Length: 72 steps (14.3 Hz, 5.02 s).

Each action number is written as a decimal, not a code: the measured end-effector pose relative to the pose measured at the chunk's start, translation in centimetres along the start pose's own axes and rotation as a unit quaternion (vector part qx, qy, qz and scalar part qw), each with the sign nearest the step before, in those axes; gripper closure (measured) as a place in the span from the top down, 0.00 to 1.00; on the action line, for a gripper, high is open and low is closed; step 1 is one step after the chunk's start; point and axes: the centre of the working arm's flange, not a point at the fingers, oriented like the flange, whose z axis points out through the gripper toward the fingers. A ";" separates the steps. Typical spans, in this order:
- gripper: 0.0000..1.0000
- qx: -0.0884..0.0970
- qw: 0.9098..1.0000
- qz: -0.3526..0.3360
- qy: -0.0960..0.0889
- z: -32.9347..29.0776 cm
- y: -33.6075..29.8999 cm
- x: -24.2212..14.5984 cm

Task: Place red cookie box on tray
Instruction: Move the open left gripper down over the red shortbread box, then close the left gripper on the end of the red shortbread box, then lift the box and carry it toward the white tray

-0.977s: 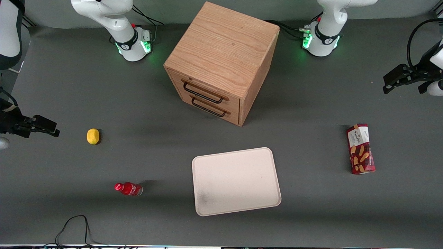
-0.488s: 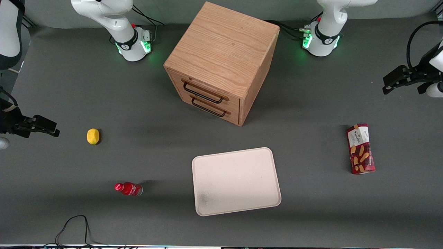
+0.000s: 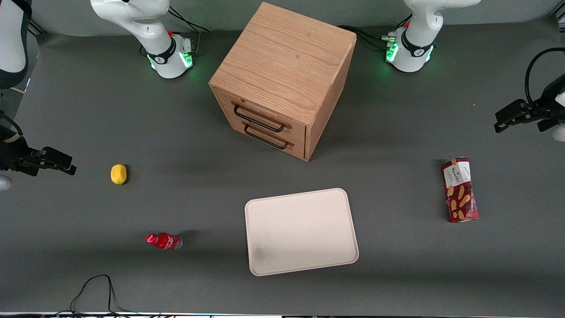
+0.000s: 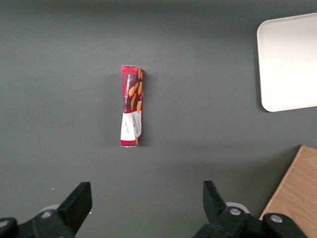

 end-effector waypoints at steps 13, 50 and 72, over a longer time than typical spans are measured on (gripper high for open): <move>1.00 -0.009 1.000 0.017 -0.003 4.5 -7.8 3.5; 0.32 -0.012 1.000 0.019 0.012 37.8 -6.7 3.8; 0.03 -0.017 1.000 -0.019 -0.013 6.5 -7.3 6.4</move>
